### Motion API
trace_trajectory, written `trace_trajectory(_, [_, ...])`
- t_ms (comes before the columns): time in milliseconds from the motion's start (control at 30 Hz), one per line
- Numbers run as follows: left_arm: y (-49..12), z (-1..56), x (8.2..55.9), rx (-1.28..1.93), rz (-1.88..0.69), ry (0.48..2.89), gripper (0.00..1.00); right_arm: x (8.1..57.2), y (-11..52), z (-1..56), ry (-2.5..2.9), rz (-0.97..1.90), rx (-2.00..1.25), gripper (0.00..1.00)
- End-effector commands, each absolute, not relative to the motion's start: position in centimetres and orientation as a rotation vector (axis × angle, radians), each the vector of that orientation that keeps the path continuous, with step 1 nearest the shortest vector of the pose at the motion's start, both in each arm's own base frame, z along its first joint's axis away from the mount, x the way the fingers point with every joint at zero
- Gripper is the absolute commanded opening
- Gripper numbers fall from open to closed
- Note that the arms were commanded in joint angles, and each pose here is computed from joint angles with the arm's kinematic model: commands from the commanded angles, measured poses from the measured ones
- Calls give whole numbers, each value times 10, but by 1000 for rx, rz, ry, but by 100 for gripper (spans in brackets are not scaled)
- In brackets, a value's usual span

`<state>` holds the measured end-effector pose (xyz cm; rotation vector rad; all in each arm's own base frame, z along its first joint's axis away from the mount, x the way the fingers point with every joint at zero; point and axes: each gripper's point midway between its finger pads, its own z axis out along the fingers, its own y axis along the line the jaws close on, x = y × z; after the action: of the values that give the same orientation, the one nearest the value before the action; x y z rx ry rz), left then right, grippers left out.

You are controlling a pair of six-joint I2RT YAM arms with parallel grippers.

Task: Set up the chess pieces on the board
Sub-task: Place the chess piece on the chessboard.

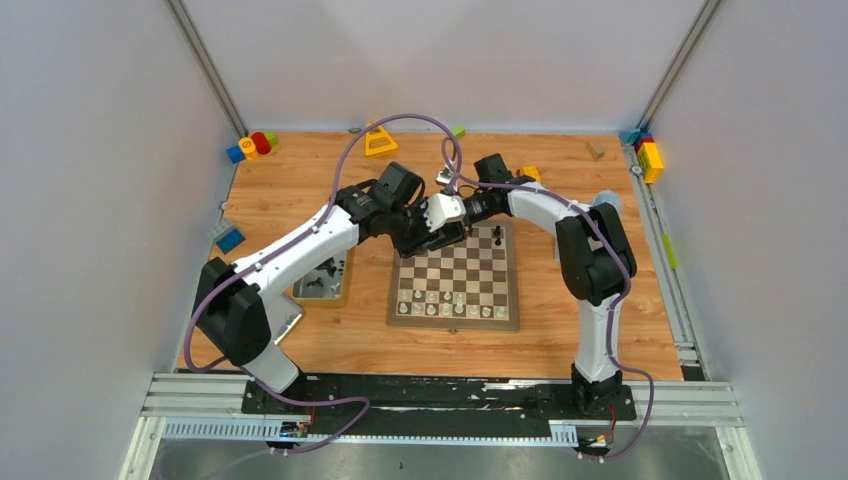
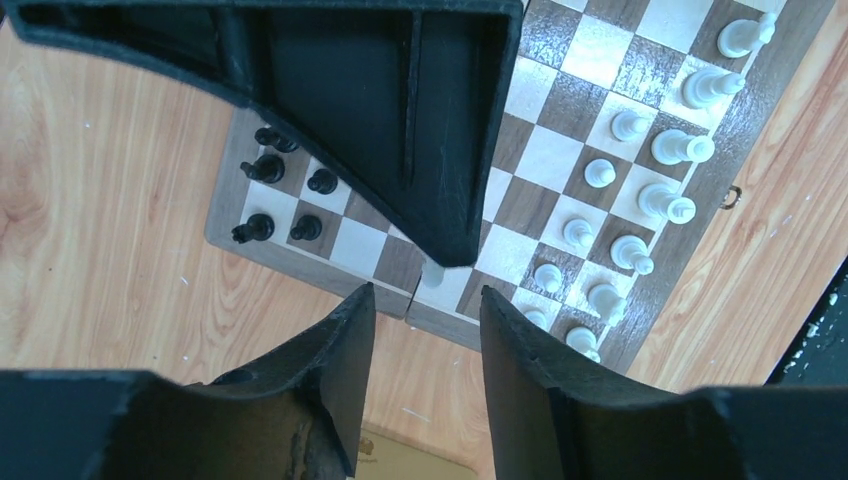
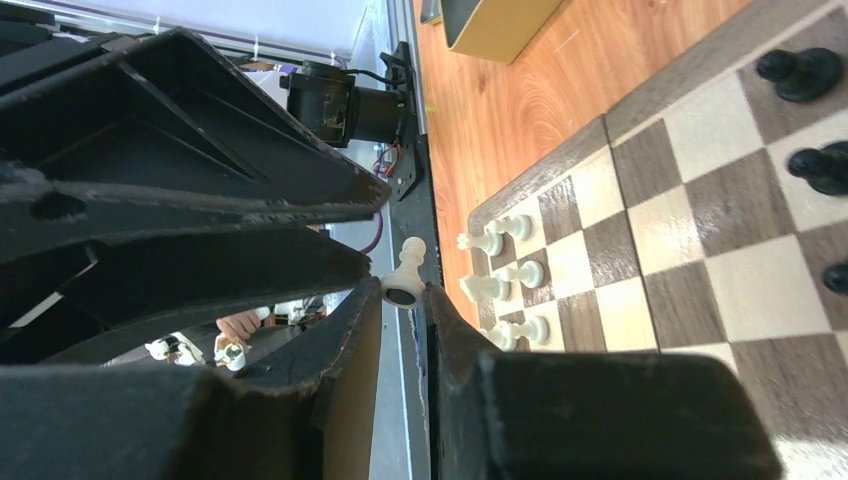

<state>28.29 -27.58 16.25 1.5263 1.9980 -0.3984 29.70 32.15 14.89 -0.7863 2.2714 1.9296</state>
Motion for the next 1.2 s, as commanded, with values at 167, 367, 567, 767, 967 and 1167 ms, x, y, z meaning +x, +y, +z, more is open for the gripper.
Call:
trace_trajectory(167, [-271,209,302,1334,-494,1942,71,311,292,173,2150,1823,-797,7])
trace_trajectory(367, [-250,237,329,1107,-675,1952,71,318,277,196,2095,1793,-778,7])
trace_trajectory(567, [-260,265,331,1018,-1015,1894,70,324,272,237,2010,1769,-799,7])
trace_trajectory(767, [-283,287,320,1032,-1279,1755,66,332,270,262,1966,1764,-806,7])
trace_trajectory(967, [-298,293,324,967,-1492,1759,56,333,268,271,1948,1806,-805,7])
trace_trajectory(1167, [-308,290,328,891,-1654,1759,49,332,269,280,1925,1841,-818,7])
